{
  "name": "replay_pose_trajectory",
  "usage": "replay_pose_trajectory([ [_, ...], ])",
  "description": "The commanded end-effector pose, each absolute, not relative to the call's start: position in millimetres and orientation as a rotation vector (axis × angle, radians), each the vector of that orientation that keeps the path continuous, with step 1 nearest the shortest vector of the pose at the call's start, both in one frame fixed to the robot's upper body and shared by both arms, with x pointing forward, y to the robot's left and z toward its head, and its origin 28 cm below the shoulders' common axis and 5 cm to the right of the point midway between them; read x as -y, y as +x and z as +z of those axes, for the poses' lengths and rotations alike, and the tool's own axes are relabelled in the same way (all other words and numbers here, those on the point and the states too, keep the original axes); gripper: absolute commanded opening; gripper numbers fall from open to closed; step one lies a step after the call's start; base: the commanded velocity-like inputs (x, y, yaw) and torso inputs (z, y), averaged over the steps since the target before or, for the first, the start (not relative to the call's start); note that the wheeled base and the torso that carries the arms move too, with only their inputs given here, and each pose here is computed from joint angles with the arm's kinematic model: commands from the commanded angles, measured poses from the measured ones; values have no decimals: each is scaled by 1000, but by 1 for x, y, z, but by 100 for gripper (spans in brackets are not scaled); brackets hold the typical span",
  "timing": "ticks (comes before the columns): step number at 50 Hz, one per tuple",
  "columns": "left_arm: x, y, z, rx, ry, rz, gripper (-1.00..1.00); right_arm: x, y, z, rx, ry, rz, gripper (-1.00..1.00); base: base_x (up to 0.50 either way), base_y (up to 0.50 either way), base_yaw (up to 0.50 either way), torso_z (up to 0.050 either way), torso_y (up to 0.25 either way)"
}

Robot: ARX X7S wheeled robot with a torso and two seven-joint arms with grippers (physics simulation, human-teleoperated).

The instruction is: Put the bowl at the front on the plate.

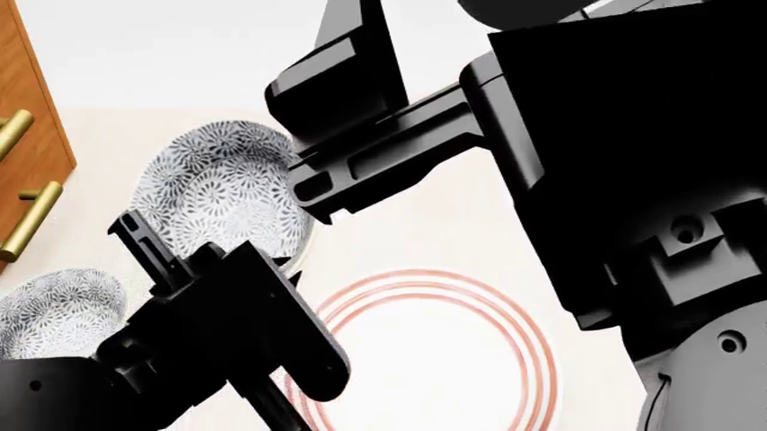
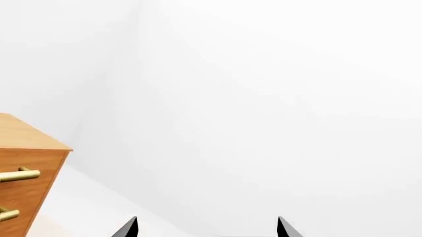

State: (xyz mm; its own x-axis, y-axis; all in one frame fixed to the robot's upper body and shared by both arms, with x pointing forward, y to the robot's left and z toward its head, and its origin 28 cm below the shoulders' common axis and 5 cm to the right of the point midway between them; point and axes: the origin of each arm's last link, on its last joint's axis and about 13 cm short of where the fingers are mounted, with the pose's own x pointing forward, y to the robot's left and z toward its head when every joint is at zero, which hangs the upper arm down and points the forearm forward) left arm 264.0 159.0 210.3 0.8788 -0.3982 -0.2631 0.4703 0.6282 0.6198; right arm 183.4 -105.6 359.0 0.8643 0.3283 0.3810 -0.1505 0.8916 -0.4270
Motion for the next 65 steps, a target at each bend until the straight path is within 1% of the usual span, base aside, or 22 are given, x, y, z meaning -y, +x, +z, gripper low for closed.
replay_pose_trajectory([
  [1, -157, 284, 218, -171, 725, -485, -100, 106, 184, 356, 459, -411, 256, 100, 0, 0, 0, 0, 0],
  [9, -156, 295, 221, -204, 725, -503, -100, 105, 187, 355, 457, -405, 264, 100, 0, 0, 0, 0, 1],
  [17, -150, 296, 224, -179, 756, -542, -100, 105, 186, 356, 458, -407, 263, 100, 0, 0, 0, 0, 0],
  [37, -136, 308, 197, -208, 825, -548, -100, 104, 184, 362, 472, -413, 266, 100, 0, 0, 0, 0, 1],
  [65, -117, 312, 191, -215, 837, -609, -100, 104, 179, 366, 479, -424, 267, 100, 0, 0, 0, 0, 0],
])
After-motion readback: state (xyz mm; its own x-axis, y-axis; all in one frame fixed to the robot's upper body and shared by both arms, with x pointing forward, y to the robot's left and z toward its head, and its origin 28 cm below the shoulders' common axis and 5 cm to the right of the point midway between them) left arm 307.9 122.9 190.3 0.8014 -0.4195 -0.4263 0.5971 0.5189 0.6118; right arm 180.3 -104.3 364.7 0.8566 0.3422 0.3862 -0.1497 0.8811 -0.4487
